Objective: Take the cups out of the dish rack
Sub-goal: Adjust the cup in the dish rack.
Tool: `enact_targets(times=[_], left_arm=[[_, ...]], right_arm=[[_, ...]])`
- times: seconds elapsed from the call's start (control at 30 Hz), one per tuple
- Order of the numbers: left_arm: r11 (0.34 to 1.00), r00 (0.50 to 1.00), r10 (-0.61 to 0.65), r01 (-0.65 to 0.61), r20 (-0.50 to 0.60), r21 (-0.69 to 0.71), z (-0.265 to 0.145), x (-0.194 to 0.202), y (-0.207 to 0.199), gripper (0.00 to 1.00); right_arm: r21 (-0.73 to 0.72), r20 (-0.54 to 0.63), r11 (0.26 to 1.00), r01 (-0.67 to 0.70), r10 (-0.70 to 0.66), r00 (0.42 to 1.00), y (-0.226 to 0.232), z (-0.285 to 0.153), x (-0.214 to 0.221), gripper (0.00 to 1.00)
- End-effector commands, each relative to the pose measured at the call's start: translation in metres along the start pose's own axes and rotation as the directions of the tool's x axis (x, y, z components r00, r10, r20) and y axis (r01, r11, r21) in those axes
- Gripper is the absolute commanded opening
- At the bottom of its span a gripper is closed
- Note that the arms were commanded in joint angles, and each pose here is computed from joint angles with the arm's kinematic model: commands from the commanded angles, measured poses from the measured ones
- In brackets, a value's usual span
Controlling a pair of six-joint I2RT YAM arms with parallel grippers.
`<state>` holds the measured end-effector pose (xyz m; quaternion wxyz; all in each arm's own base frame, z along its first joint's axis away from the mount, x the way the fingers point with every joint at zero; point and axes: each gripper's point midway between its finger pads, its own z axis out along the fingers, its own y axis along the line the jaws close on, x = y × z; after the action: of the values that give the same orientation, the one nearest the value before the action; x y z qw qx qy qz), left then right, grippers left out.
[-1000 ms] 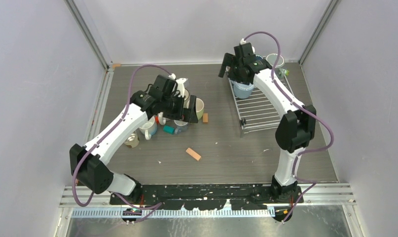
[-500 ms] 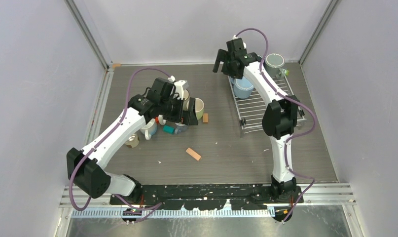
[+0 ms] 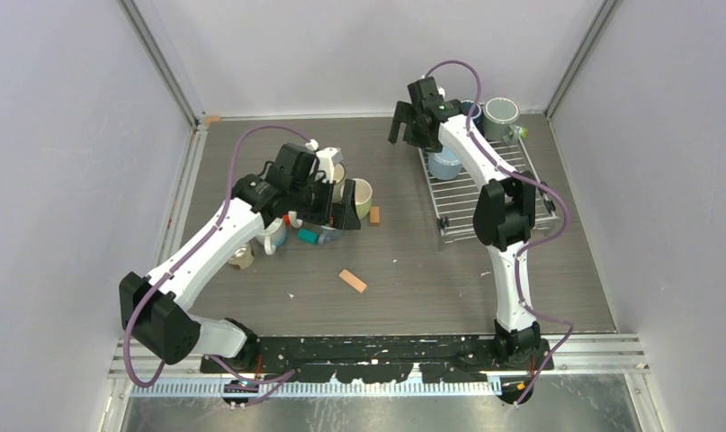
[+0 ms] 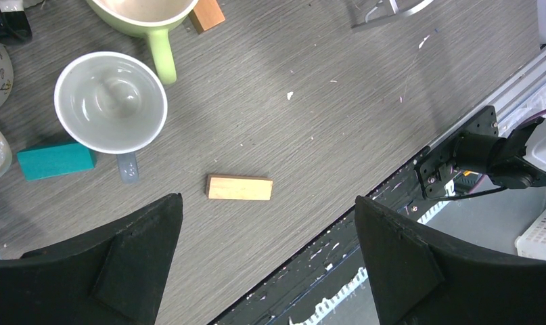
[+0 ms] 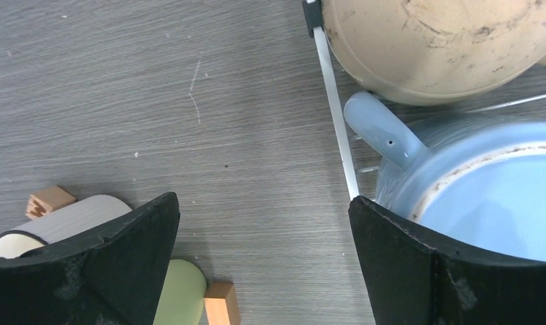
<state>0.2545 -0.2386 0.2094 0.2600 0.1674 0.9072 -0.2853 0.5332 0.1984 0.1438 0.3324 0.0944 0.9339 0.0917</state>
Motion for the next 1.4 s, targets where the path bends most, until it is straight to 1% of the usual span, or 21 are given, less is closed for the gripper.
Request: enact_targets(times=[0.0,0.37,0.63,0.93,1.17,1.37], left_arm=[[0.999,0.998,0.018,-0.020,0.057,0.039,-0.009,-0.010,-0.011,1.00],[0.999,0.999,0.013,-0.016,0.050,0.046,-0.006,-0.010,-0.011,1.00],[0.999,0.999,0.010,-0.012,0.042,0.049,-0.003,-0.009,-0.011,1.00],[0.998,0.999,0.007,-0.009,0.035,0.054,0.000,-0.008,-0.012,1.00],[0.998,0.999,0.007,-0.008,0.033,0.055,0.000,-0.008,-0.012,1.00],[0.999,1.000,0.007,-0.008,0.028,0.052,0.001,-0.007,-0.011,1.00]], right_arm=[[0.059,0.026,0.998,0.020,-0.021,0.999,-0.020,-0.017,-0.008,1.00],[0.114,0.011,0.993,0.019,-0.020,1.000,-0.053,-0.035,0.009,1.00],[0.142,0.053,0.986,-0.093,0.086,0.995,-0.096,-0.051,0.007,1.00],[0.196,0.109,0.953,-0.231,0.213,0.971,-0.153,-0.064,0.000,1.00],[0.270,0.136,0.923,-0.275,0.247,0.960,-0.187,-0.066,-0.009,1.00],[0.329,0.159,0.902,-0.281,0.241,0.957,-0.212,-0.076,-0.011,1.00]])
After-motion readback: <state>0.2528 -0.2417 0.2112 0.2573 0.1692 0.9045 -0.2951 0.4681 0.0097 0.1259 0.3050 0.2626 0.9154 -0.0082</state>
